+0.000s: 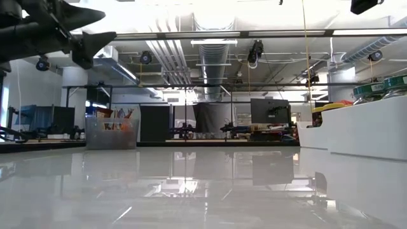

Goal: Sort spices by type
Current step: Return to Home Position

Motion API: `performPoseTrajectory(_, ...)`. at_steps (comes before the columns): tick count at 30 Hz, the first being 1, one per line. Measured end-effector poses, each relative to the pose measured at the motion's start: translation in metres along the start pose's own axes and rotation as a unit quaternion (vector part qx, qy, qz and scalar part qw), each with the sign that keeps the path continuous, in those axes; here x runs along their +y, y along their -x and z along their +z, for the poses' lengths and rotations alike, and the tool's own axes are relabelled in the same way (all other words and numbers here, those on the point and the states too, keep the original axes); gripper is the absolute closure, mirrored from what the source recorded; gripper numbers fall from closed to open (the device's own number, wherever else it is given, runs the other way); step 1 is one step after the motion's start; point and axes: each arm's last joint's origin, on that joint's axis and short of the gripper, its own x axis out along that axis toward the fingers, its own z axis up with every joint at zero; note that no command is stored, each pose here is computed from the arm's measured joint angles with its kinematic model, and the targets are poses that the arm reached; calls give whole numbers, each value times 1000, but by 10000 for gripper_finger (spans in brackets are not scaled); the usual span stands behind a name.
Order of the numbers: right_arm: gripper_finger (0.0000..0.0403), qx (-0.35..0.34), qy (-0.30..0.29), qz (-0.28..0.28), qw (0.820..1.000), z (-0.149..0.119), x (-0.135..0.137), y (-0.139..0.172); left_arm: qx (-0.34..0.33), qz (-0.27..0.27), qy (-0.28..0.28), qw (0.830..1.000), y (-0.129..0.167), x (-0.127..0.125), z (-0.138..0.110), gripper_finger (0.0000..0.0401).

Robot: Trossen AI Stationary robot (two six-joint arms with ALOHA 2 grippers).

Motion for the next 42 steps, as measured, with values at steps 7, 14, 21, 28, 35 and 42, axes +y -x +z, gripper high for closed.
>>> performPoseTrajectory(7, 390, 18, 13, 4, 1000, -3, 3, 7, 17, 6, -41, 999, 10, 2, -3, 140)
performPoseTrajectory(14, 390, 20, 1, -5, 1000, -42, -7, -8, 40, 4, -55, 998, 21, 3, -6, 140)
performPoseTrajectory(21, 390, 3, -25, -86, 996, -75, -16, -10, 63, -22, -64, 996, 22, 2, -10, 140)
performPoseTrajectory(28, 390, 34, -23, -168, 985, -102, -23, -7, 88, -28, -70, 993, 22, 3, -15, 140)
performPoseTrajectory(35, 390, 68, -69, -175, 980, -114, -23, -6, 148, -33, -79, 985, 25, 4, -26, 140)
performPoseTrajectory(42, 390, 93, -80, -179, 976, -119, -23, -5, 156, -47, -99, 982, 25, 4, -27, 140)
